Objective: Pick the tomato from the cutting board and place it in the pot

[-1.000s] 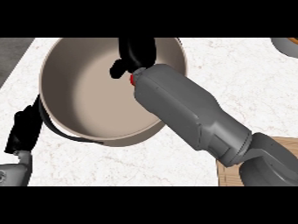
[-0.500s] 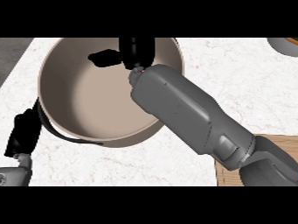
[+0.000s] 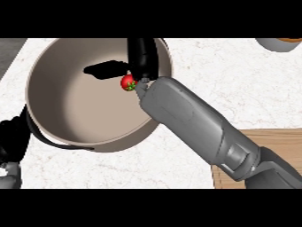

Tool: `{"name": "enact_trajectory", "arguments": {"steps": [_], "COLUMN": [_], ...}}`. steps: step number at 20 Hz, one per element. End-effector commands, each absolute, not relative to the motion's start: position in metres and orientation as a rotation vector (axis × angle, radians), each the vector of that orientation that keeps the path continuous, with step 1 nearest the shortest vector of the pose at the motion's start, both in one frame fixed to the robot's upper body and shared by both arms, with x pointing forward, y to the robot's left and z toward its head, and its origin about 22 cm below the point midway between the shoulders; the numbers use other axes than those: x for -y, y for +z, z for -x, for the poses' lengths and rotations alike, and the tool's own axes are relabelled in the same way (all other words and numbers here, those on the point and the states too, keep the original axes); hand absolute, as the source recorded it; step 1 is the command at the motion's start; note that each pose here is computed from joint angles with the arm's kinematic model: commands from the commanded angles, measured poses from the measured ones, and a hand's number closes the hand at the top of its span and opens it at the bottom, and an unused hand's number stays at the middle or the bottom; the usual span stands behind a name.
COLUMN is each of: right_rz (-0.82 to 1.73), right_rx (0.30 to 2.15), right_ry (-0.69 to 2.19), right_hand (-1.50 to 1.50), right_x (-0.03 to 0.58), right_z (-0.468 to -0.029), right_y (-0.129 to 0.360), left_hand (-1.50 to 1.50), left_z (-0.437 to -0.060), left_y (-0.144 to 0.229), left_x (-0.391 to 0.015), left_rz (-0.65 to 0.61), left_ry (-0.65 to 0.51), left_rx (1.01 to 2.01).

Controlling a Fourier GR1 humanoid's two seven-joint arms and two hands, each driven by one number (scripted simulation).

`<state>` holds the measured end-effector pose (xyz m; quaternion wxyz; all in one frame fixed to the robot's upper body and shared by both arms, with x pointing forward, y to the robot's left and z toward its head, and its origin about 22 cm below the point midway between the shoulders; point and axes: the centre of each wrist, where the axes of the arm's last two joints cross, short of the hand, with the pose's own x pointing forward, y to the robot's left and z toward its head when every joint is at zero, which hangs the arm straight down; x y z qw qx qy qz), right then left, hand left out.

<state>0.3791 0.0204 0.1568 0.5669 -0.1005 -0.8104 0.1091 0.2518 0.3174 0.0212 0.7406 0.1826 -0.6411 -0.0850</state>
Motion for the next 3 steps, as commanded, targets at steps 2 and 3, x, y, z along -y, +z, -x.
{"name": "enact_trajectory", "arguments": {"steps": [2, 3], "right_rz": [0.134, 0.123], "right_rx": [1.924, 1.912], "right_ry": [0.239, 0.222], "right_hand": [-1.5, -1.5], "right_x": [-0.005, -0.008], "right_z": [-0.369, -0.353], "right_y": [0.14, 0.129], "left_hand": [0.0, 0.0], "left_z": [-0.24, -0.245], "left_y": [0.023, 0.026], "left_x": [-0.337, -0.322], "left_rz": [-0.437, -0.43], "left_ry": [-0.163, -0.154], "left_rx": [1.364, 1.371]}}
